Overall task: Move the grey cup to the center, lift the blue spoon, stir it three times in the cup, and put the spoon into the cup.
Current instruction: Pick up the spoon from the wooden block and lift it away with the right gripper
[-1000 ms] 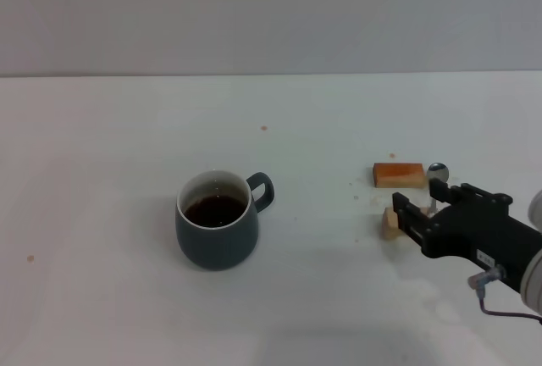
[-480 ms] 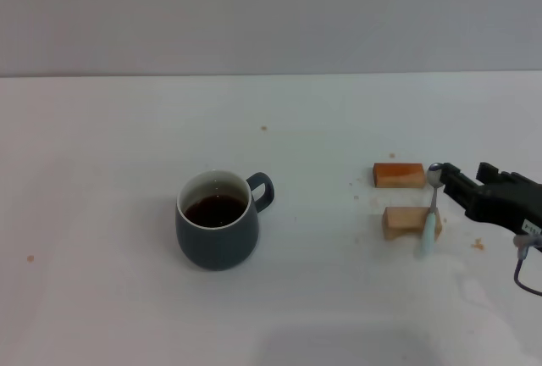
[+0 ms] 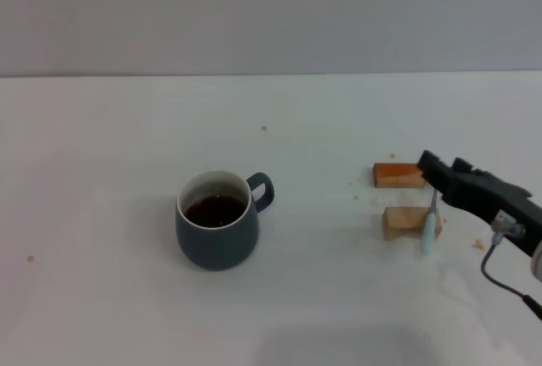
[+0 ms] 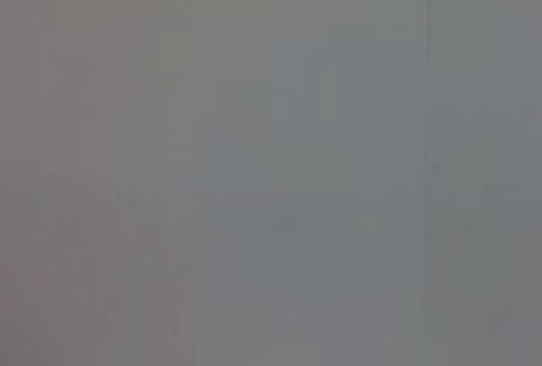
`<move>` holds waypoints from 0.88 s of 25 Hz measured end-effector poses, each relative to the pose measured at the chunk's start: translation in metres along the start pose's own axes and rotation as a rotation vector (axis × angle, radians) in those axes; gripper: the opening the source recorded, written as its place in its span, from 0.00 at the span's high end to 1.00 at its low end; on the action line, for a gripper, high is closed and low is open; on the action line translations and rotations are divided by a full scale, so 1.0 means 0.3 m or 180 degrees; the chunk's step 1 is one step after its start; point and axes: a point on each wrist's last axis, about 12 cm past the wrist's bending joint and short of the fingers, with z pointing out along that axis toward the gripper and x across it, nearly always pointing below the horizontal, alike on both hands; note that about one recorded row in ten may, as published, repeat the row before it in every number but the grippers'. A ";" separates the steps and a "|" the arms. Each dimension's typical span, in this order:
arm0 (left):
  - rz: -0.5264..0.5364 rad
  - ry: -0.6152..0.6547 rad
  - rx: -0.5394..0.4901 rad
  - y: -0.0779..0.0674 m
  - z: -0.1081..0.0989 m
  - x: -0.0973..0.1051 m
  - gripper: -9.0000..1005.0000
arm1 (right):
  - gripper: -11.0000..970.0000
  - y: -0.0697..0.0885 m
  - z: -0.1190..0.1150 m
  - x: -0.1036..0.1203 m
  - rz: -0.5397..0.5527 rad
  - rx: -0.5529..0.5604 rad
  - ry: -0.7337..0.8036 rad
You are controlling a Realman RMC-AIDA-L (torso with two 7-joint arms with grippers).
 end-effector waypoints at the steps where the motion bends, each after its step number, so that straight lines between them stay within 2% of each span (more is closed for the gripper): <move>1: 0.0004 0.0000 0.0001 0.002 0.001 -0.001 0.99 | 0.49 0.002 0.003 0.000 0.0028 -0.0028 0.0043; 9: 0.0006 -0.0026 -0.0018 0.007 0.011 -0.009 0.99 | 0.49 -0.001 -0.020 -0.045 0.0083 -0.0143 0.0389; 11: 0.0064 0.0011 -0.0122 0.018 0.019 -0.006 0.99 | 0.49 0.008 -0.030 -0.064 -0.0089 -0.0153 0.0483; 12: 0.0075 0.0026 -0.0148 0.020 0.020 -0.004 0.99 | 0.49 0.027 -0.041 -0.087 -0.0294 -0.0131 0.0533; 13: 0.0096 0.0046 -0.0199 0.025 0.024 -0.001 0.99 | 0.49 0.027 -0.041 -0.087 -0.0294 -0.0131 0.0533; 15: 0.0121 0.0075 -0.0251 0.032 0.031 0.003 0.99 | 0.49 0.055 -0.054 -0.124 -0.0523 -0.0040 0.0576; 18: 0.0128 0.0109 -0.0306 0.044 0.033 0.008 0.99 | 0.49 0.086 -0.062 -0.162 -0.0815 0.0211 0.0720; 22: 0.0120 0.0133 -0.0349 0.052 0.028 0.012 0.99 | 0.49 0.099 -0.041 -0.181 -0.1050 0.0539 0.1046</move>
